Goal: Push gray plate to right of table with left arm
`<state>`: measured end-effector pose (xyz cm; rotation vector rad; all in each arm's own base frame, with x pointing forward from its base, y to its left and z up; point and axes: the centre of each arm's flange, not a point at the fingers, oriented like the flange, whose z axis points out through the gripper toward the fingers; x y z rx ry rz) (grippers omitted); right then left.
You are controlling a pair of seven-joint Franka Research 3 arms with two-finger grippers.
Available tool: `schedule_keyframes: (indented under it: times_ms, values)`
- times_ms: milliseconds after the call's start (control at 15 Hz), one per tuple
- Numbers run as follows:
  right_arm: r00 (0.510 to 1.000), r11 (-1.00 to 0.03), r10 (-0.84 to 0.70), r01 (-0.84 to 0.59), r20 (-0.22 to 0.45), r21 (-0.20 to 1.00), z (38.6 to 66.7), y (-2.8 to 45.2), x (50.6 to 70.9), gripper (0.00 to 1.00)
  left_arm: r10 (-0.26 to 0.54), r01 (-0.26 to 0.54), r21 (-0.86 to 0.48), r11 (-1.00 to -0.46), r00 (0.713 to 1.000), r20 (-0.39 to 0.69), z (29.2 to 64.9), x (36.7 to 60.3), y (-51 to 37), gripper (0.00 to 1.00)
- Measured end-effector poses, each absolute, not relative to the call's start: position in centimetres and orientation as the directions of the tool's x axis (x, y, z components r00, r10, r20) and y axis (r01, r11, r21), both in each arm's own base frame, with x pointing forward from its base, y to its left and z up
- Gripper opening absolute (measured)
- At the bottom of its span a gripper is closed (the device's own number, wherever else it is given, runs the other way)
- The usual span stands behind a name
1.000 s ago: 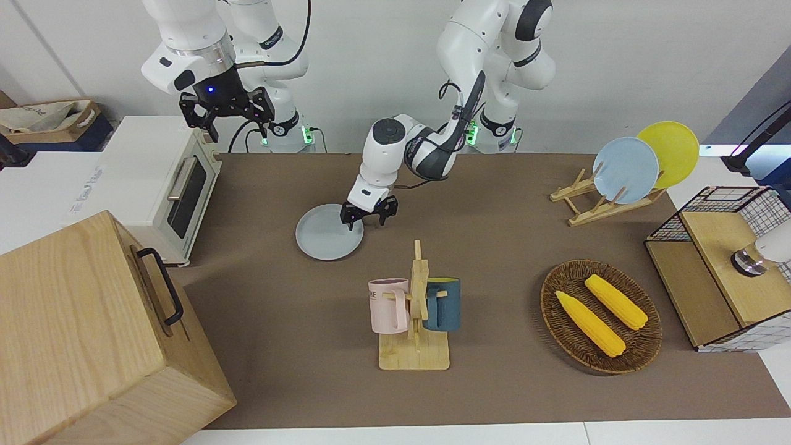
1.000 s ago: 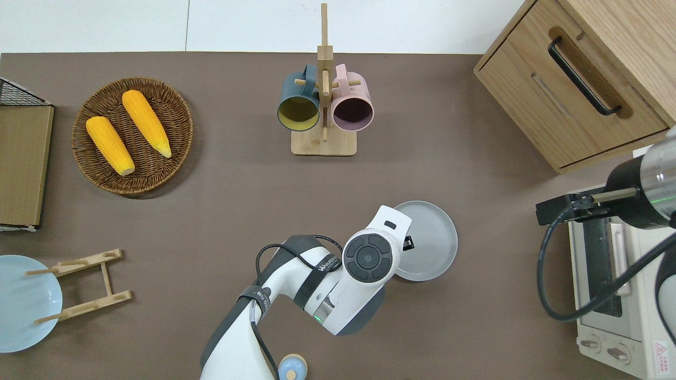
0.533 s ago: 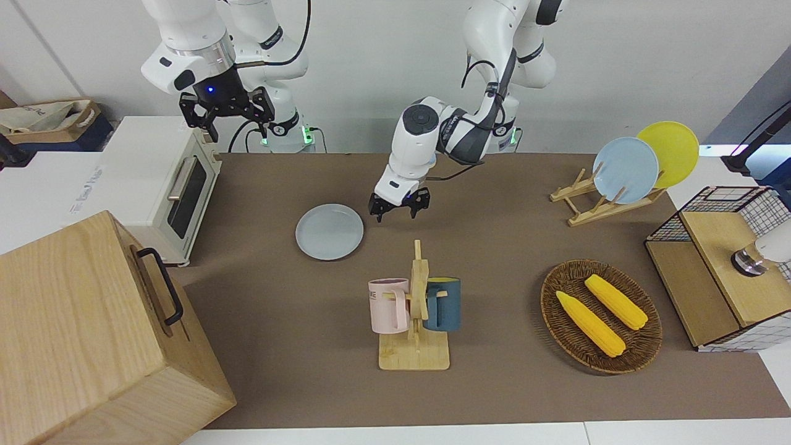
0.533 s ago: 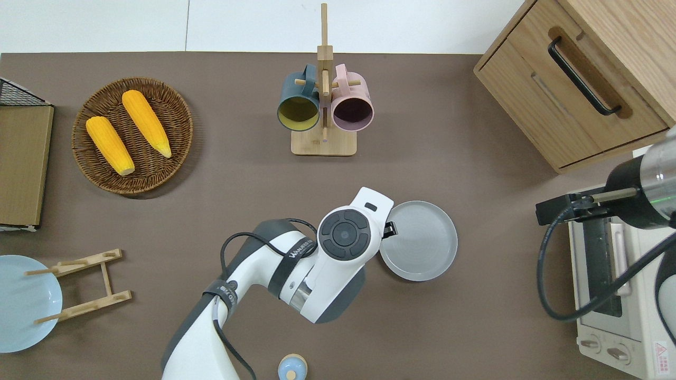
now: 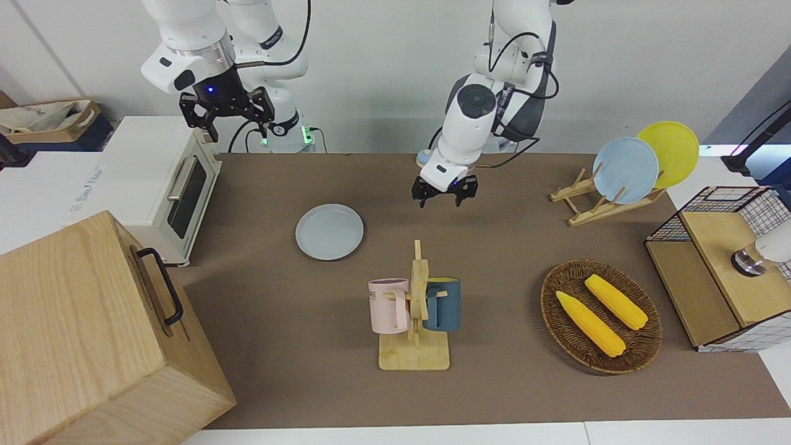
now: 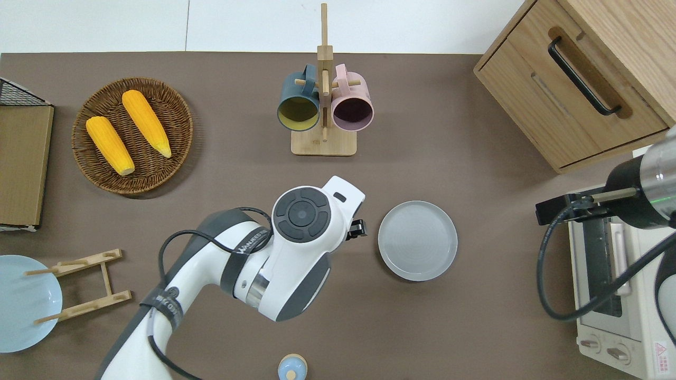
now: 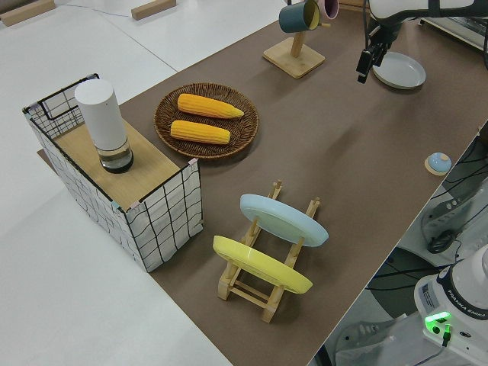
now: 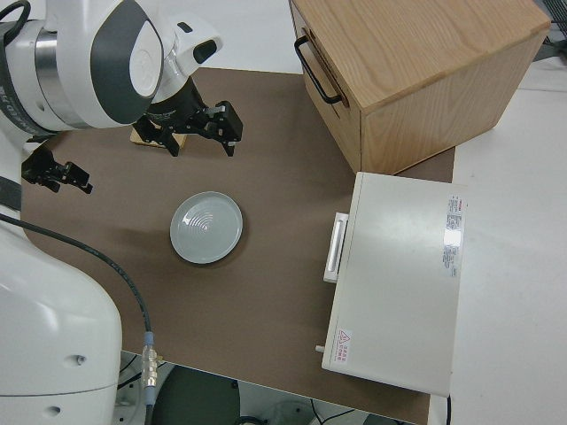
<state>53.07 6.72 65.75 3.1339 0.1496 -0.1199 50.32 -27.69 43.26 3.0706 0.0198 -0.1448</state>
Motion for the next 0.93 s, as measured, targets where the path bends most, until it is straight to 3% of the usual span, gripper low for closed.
schedule_keyframes:
  times_ms: [333,933]
  values:
    - [0.993,-0.995,0.095,0.095,-0.076,-0.002,65.7,6.7,53.1,0.99,-0.043,-0.036,0.072,-0.997,0.995,-0.088,47.7,52.2,-19.7,1.00]
    - [0.993,-0.995,0.095,0.095,-0.076,-0.002,65.7,6.7,53.1,0.99,-0.039,-0.039,0.015,-0.999,0.999,-0.032,57.0,54.3,-10.8,1.00]
